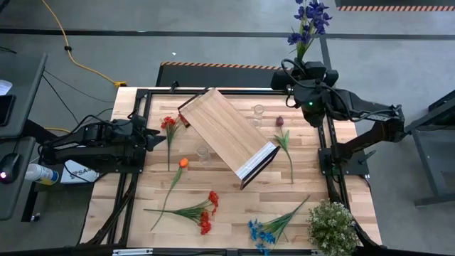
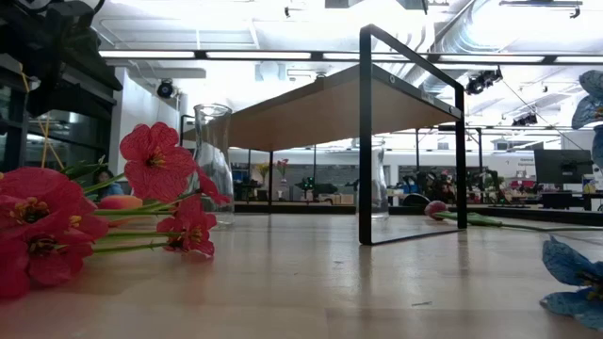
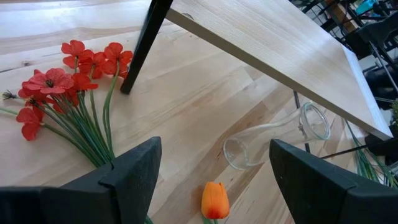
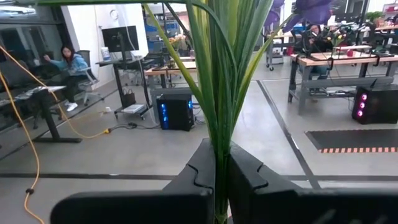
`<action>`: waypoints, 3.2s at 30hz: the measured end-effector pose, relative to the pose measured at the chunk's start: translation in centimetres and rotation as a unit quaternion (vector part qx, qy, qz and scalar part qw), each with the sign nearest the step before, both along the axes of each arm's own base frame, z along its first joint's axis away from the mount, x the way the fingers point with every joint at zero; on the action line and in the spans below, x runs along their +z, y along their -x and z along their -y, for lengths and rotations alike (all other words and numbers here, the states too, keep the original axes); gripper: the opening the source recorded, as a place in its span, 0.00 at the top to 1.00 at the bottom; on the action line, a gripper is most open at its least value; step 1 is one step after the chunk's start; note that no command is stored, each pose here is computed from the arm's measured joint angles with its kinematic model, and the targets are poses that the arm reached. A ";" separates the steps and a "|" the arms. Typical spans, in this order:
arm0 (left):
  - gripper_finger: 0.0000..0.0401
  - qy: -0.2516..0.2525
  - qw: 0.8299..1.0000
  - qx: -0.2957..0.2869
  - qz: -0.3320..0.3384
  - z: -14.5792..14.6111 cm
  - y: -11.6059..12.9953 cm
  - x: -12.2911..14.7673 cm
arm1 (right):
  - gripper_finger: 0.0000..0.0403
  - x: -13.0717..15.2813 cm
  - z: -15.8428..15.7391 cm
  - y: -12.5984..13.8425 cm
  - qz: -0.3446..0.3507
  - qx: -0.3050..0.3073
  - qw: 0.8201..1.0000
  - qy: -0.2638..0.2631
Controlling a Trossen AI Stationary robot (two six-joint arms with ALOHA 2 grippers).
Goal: Pick and place flowers into a vace then onto a shelf
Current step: Put the violet flowers into the top transparent vase
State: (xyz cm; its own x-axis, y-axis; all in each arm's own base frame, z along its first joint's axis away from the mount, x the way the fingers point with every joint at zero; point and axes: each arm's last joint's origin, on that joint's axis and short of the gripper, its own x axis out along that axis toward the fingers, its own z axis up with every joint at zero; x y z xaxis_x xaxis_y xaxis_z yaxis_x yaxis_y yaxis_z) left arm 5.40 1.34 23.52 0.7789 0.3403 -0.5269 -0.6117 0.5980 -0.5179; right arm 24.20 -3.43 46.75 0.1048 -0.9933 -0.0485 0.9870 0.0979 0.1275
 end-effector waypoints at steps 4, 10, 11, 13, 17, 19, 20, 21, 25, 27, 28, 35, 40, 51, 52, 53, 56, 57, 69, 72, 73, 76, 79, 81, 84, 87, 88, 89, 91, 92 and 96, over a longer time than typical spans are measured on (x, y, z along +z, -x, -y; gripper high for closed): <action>0.17 -0.001 1.000 0.001 0.000 0.0 0.0 0.0 | 0.98 0.0 0.0 0.0 0.000 0.000 1.000 0.000; 0.17 -0.001 1.000 0.002 0.000 0.0 0.0 0.0 | 0.98 0.0 0.0 0.0 0.002 0.000 1.000 0.000; 0.17 -0.001 1.000 0.002 0.000 0.0 0.0 0.0 | 0.98 0.0 0.0 0.0 0.002 0.001 1.000 -0.001; 0.17 -0.001 1.000 0.002 0.000 0.0 0.0 0.0 | 0.98 0.0 0.0 0.0 0.003 0.005 1.000 -0.002; 0.17 -0.001 1.000 0.001 0.000 0.0 0.0 0.0 | 0.98 -0.4 0.0 -0.4 -0.007 0.012 1.000 -0.006; 0.17 -0.001 1.000 0.001 0.000 0.0 0.0 0.0 | 0.98 -0.7 0.2 -0.7 -0.017 0.011 1.000 -0.007; 0.17 -0.001 1.000 0.002 0.000 0.0 0.0 0.0 | 0.98 -0.9 0.3 -1.0 -0.019 0.011 1.000 -0.009; 0.17 -0.001 1.000 0.001 0.000 0.0 0.0 0.0 | 0.98 -1.2 0.3 -1.4 -0.019 0.012 1.000 -0.011; 0.17 -0.001 1.000 0.001 0.000 0.0 0.0 0.0 | 0.98 -2.5 1.0 -2.8 -0.029 0.013 0.999 -0.022; 0.17 0.001 1.000 -0.002 0.000 0.0 0.0 0.0 | 0.99 -3.2 1.3 -3.7 -0.039 0.008 0.999 -0.025; 0.17 0.003 1.000 -0.004 0.000 0.0 0.0 0.0 | 0.99 -3.6 1.5 -4.2 -0.045 0.005 0.999 -0.025; 0.17 0.005 1.000 -0.007 0.000 0.0 0.0 0.0 | 0.98 -5.8 2.7 -6.4 -0.061 -0.018 0.998 -0.030; 0.17 0.005 1.000 -0.007 -0.002 0.1 0.0 0.0 | 0.99 -6.9 2.9 -6.5 -0.077 -0.031 0.996 -0.035; 0.17 0.005 1.000 -0.005 -0.016 0.1 0.2 -0.3 | 0.99 -7.7 2.7 -5.7 -0.105 -0.030 0.993 -0.051; 0.17 0.005 1.000 -0.005 -0.016 0.1 0.2 -0.3 | 0.98 -7.9 2.8 -5.8 -0.106 -0.031 0.993 -0.050; 0.17 0.005 1.000 -0.005 -0.016 0.1 0.2 -0.3 | 0.98 -8.3 2.8 -5.8 -0.108 -0.032 0.992 -0.050; 0.17 0.005 1.000 -0.005 -0.016 0.1 0.2 -0.3 | 0.97 -10.0 2.8 -6.1 -0.109 -0.031 0.992 -0.054; 0.17 0.005 1.000 -0.005 -0.015 0.1 0.2 -0.3 | 0.98 -10.7 2.9 -6.3 -0.108 -0.030 0.992 -0.055; 0.17 0.005 1.000 -0.005 -0.016 0.0 0.2 -0.3 | 0.98 -16.2 4.0 -7.6 -0.026 -0.048 0.998 -0.037; 0.17 0.005 1.000 -0.004 -0.015 0.0 0.2 -0.3 | 0.99 -17.0 4.5 -7.7 0.003 -0.056 0.998 -0.033; 0.17 0.005 1.000 -0.004 -0.015 0.0 0.2 -0.3 | 0.98 -17.3 4.7 -7.7 0.013 -0.058 0.998 -0.032; 0.17 0.006 1.000 -0.004 -0.015 0.0 0.2 -0.3 | 0.97 -17.8 5.2 -7.7 0.034 -0.063 0.997 -0.027; 0.17 0.006 1.000 -0.004 -0.015 0.0 0.2 -0.3 | 0.97 -18.0 5.6 -7.7 0.034 -0.065 0.997 -0.023; 0.17 0.006 1.000 -0.003 -0.015 0.0 0.2 -0.3 | 0.98 -18.0 5.8 -7.7 0.025 -0.069 0.997 -0.021; 0.17 0.005 1.000 -0.003 -0.015 0.0 0.2 -0.3 | 0.99 -18.0 6.1 -7.6 0.025 -0.072 0.997 -0.020; 0.17 0.005 1.000 -0.003 -0.015 0.0 0.2 -0.3 | 0.97 -18.0 6.3 -7.6 0.027 -0.075 0.997 -0.020; 0.17 0.005 1.000 -0.003 -0.015 0.0 0.2 -0.3 | 0.96 -18.0 6.3 -7.6 0.027 -0.074 0.997 -0.020; 0.17 0.005 1.000 -0.003 -0.015 0.0 0.2 -0.3 | 0.96 -18.0 6.3 -7.6 0.028 -0.074 0.997 -0.021; 0.17 0.005 1.000 -0.003 -0.015 0.0 0.2 -0.3 | 0.96 -18.0 6.3 -7.6 0.032 -0.074 0.997 -0.021; 0.17 0.005 1.000 -0.003 -0.015 0.0 0.2 -0.3 | 0.97 -18.0 6.3 -7.6 0.035 -0.075 0.996 -0.020; 0.17 0.005 1.000 -0.003 -0.015 0.0 0.2 -0.3 | 0.99 -18.8 6.2 -7.5 0.039 -0.076 0.996 -0.020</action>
State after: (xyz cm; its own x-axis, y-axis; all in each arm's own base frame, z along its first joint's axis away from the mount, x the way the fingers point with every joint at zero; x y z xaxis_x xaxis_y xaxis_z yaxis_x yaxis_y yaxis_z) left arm 5.24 1.29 23.26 0.7645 0.3303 -0.5537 -0.6238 0.5959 -0.5058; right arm 31.67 -9.66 27.96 -0.0412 -0.9954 -0.0863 0.9772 -0.0581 0.2042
